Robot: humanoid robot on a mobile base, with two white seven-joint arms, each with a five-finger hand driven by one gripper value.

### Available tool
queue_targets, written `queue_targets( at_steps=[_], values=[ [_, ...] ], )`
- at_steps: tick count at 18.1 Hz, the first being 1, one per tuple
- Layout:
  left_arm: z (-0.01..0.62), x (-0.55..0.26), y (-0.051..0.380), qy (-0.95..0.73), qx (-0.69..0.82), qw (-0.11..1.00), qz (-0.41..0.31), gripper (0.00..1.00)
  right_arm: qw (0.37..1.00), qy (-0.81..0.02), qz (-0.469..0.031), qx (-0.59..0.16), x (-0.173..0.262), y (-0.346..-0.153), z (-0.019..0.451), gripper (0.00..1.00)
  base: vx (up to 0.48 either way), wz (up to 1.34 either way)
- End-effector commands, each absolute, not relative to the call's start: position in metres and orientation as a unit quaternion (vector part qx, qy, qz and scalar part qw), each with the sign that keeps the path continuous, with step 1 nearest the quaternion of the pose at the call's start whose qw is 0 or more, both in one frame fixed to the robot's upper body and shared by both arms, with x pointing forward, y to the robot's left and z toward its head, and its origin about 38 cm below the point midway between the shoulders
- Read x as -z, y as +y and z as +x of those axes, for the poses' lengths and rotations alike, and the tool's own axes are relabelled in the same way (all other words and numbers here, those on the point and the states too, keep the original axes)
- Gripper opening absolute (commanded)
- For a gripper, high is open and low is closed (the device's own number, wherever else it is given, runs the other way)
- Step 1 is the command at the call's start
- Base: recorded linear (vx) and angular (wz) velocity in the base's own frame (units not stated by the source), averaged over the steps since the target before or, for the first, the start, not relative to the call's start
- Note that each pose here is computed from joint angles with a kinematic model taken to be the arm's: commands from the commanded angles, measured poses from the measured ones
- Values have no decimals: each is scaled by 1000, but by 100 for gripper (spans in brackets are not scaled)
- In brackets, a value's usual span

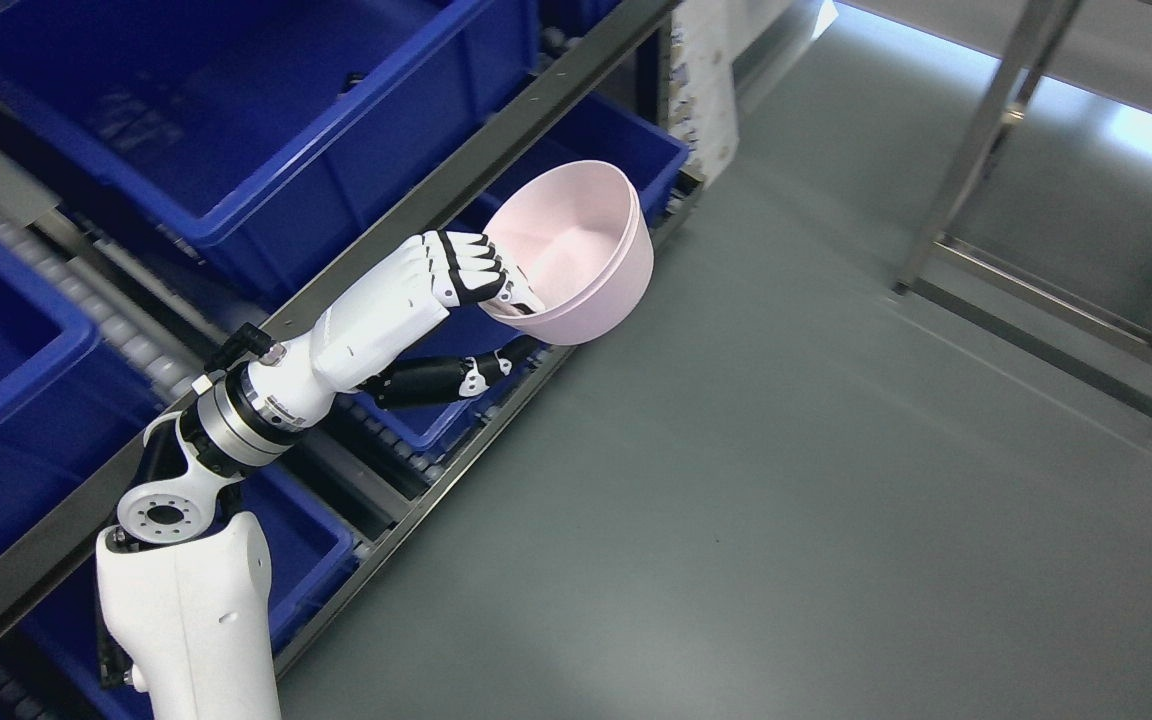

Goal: Stack pink IKEA bowls on left shelf middle
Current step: 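Carry the bowls to the blue bin on the middle shelf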

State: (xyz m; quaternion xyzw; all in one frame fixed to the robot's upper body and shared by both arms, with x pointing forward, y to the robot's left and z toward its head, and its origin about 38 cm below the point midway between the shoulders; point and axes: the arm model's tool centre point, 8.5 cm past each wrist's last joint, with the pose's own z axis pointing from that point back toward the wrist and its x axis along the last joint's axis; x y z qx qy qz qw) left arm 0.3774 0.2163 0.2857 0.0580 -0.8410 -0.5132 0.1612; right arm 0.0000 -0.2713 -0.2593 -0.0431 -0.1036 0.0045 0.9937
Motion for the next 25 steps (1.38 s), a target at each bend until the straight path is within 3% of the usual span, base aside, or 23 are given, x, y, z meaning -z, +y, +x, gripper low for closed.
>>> queue_targets(
  at_steps=[1, 4, 11, 25],
  values=[
    [382, -333, 198, -840, 530, 91, 73, 2, 992, -112, -52, -3, 258, -283, 6, 100, -50, 774],
    [390, -390, 175, -837, 538, 36, 90, 2, 992, -112, -52, -3, 258, -283, 6, 100, -49, 936],
    [426, -435, 168, -795, 574, 125, 153, 2, 992, -112, -52, -3, 258, -283, 6, 100, -7, 804],
    [433, -449, 174, -795, 569, 142, 158, 3, 992, -112, -52, -3, 258, -283, 6, 100, 20, 188]
  ],
)
